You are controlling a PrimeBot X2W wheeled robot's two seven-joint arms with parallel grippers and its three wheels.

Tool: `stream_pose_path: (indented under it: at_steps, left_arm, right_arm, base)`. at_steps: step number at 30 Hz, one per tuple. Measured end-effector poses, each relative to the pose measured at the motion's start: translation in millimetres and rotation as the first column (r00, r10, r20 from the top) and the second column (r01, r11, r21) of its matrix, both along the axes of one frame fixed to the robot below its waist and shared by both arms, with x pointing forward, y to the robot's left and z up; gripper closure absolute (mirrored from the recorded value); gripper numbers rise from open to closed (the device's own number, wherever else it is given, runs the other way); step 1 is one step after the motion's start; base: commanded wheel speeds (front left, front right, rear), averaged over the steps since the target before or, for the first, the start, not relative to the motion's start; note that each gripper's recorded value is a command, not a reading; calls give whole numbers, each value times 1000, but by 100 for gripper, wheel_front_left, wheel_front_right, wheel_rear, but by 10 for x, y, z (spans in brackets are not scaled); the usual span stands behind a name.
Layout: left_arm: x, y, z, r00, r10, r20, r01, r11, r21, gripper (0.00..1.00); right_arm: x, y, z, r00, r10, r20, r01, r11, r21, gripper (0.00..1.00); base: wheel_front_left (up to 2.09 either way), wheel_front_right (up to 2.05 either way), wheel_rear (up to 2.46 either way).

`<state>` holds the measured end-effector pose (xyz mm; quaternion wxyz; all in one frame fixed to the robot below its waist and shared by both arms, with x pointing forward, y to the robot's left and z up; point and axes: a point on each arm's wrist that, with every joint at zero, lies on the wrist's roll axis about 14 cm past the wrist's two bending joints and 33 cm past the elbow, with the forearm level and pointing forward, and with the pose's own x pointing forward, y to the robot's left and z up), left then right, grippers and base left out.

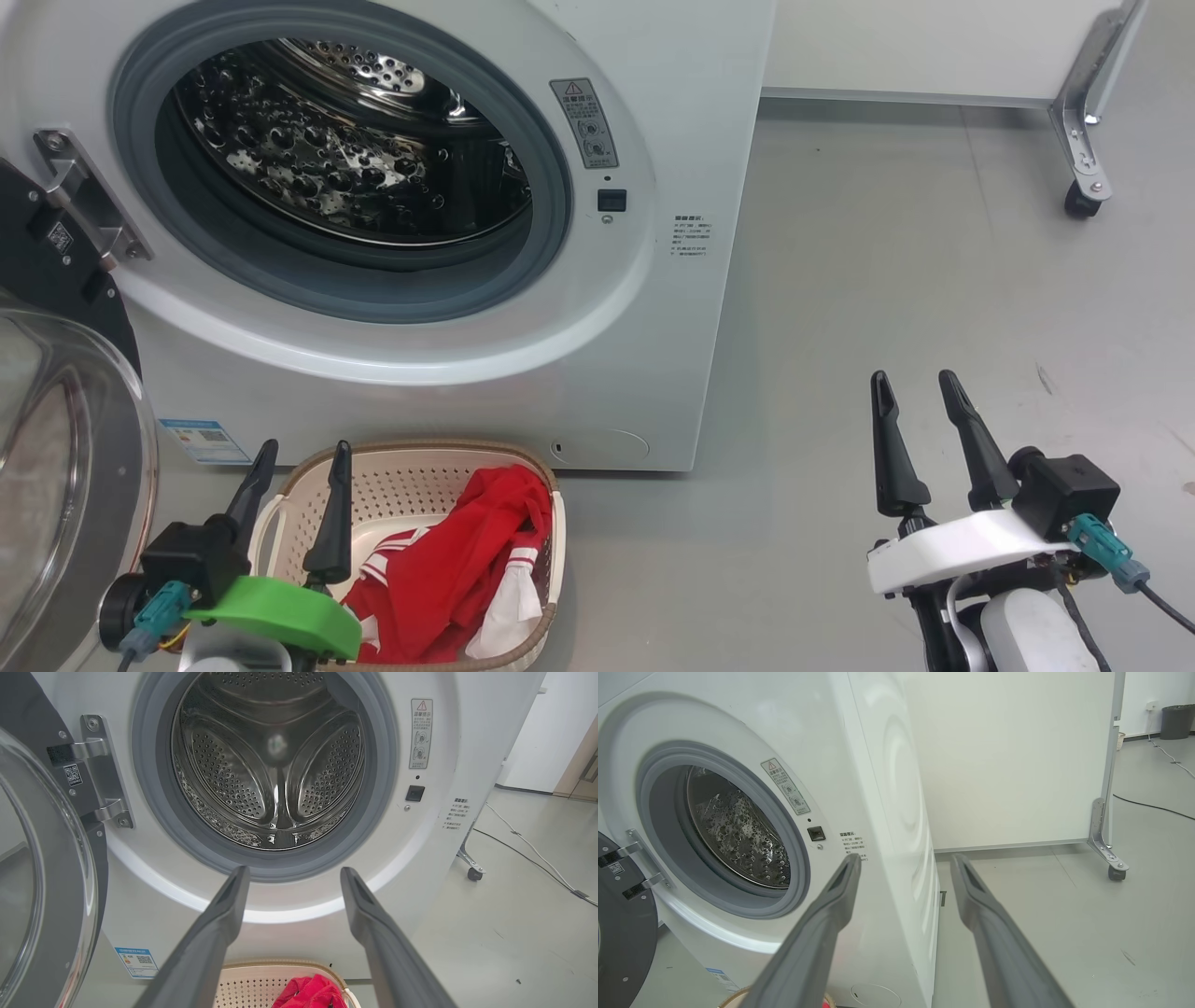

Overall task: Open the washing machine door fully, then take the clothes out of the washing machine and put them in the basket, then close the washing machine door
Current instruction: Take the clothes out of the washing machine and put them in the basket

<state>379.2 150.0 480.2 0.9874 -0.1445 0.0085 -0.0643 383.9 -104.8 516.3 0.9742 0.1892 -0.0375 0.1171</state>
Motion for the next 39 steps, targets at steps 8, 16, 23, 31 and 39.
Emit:
stream_pose_path:
  at_steps: [8,16,23,31,39]
  left_arm:
    - [14,-22,106,999,-6,36,6,1000,-4,0]
    - [4,-31,110,999,-8,40,8,1000,-3,0]
    - [14,-41,153,998,-11,54,11,1000,-3,0]
    - [-13,-49,126,999,-14,47,14,1000,4,0]
    - [-12,-60,142,998,-17,52,17,1000,2,0]
  right_arm:
    - [-30,-6,-31,1000,1,-7,-1,1000,0,0]
    - [-53,-34,-97,1000,-7,-26,7,1000,0,0]
    - [-50,-44,-104,1000,-10,-28,10,1000,0,0]
    - [-51,-37,-105,1000,-4,-28,4,1000,2,0]
    - [-51,-43,-112,1000,-6,-30,6,1000,2,0]
  base:
    - [0,0,0]
    - [0,0,0]
    - [0,0,0]
    - [0,0,0]
    - [0,0,0]
